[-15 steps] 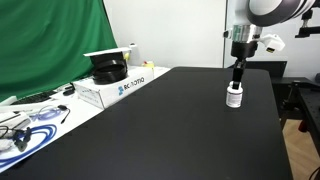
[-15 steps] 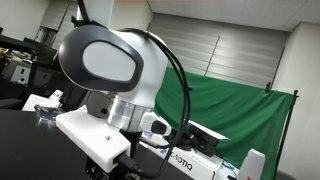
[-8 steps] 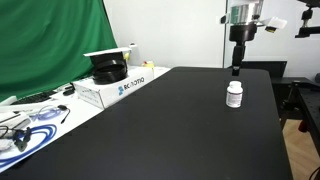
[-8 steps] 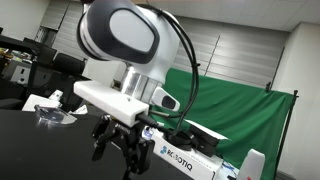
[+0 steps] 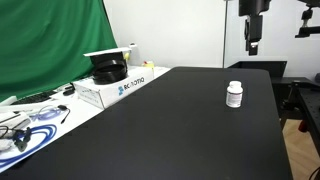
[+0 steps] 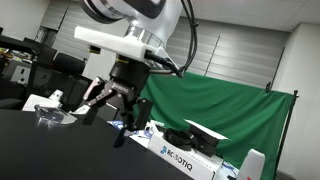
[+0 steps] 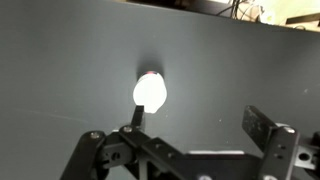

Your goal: Pick the bottle and move it to the left of the table

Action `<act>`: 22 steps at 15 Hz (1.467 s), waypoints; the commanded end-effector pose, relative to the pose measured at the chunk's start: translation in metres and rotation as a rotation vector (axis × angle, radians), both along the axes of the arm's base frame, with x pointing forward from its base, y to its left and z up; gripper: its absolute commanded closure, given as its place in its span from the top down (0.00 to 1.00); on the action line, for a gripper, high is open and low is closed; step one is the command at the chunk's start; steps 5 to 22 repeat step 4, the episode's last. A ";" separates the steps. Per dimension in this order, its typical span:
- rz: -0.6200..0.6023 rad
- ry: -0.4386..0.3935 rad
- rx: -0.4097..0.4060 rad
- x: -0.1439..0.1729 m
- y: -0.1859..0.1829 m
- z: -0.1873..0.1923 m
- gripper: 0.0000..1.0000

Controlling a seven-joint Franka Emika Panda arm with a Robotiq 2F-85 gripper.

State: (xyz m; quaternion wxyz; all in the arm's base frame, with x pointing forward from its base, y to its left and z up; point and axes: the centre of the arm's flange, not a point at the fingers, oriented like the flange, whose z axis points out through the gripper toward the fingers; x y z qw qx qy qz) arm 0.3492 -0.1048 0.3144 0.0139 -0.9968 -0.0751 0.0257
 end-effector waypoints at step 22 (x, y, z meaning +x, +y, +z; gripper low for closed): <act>0.034 0.057 0.010 -0.004 0.013 -0.005 1.00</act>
